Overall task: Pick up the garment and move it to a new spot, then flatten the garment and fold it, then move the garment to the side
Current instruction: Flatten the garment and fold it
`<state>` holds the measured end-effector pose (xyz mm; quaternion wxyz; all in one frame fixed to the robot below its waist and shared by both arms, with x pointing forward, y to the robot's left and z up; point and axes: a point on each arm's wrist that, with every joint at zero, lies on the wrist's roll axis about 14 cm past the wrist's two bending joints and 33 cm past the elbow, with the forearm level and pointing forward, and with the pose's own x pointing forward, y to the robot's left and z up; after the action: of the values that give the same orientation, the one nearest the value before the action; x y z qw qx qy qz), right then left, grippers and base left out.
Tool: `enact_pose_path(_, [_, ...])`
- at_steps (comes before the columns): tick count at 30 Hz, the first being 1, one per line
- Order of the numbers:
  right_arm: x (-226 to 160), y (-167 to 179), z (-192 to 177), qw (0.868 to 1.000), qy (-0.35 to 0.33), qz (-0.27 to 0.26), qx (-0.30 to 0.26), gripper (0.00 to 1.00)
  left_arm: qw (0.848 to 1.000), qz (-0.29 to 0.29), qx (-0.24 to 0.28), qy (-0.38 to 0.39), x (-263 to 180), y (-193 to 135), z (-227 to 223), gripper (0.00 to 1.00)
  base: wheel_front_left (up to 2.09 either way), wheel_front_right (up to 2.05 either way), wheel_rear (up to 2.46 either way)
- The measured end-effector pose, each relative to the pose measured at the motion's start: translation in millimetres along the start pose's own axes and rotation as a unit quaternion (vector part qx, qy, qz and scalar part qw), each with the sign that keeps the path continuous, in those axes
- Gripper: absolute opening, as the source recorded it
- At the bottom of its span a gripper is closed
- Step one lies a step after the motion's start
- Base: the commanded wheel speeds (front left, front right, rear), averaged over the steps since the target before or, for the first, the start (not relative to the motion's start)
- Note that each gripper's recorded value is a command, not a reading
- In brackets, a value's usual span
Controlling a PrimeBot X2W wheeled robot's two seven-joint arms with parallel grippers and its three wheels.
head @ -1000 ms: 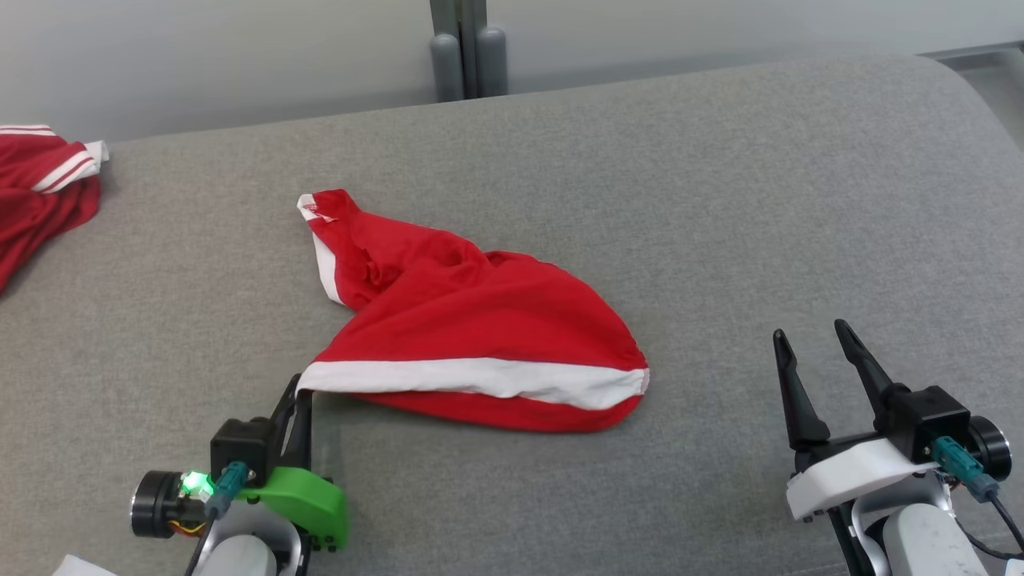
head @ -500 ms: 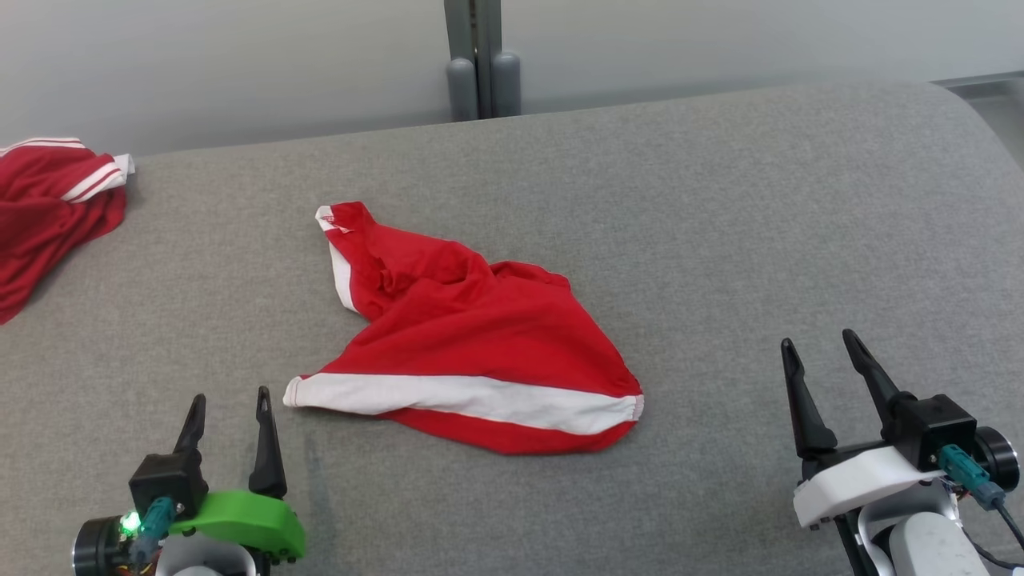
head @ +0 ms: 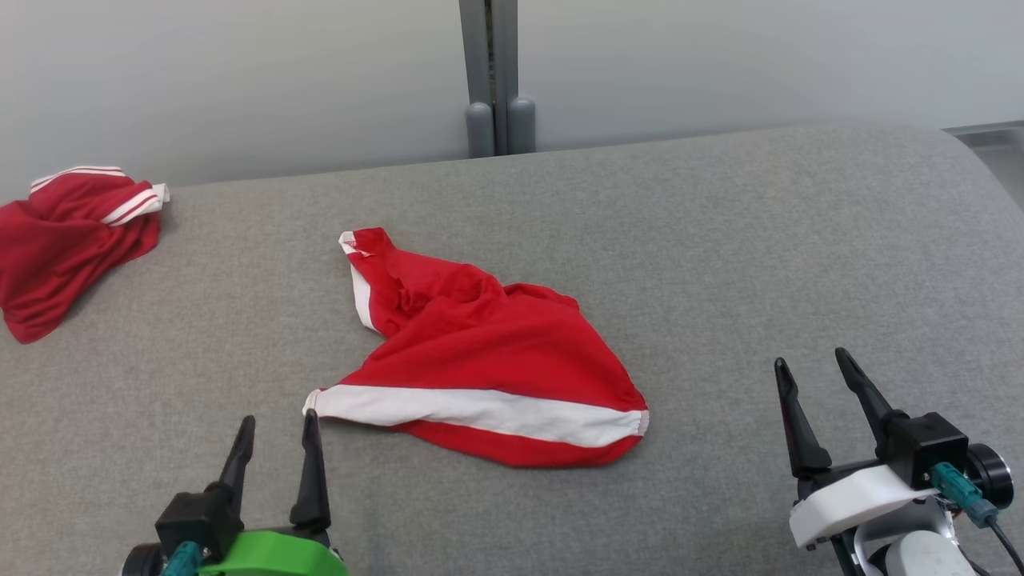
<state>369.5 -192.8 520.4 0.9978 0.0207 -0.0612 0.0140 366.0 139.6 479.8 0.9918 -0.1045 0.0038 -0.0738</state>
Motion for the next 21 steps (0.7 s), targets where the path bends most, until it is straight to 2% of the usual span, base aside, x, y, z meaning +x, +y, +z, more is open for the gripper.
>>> enact_pose_path(6, [-4.4,6.6,1.6,1.0,-0.002,0.009,0.001,1.0,1.0,-0.015,-0.02,0.005,-8.3,-13.0,-4.1,1.0,0.0,0.0,0.0])
enact_pose_path(21, [-11.0,11.4,-2.5,1.0,0.005,0.015,0.007,1.0,0.999,-0.004,-0.033,0.008,-18.0,-11.0,-7.2,1.0,0.0,0.0,0.0])
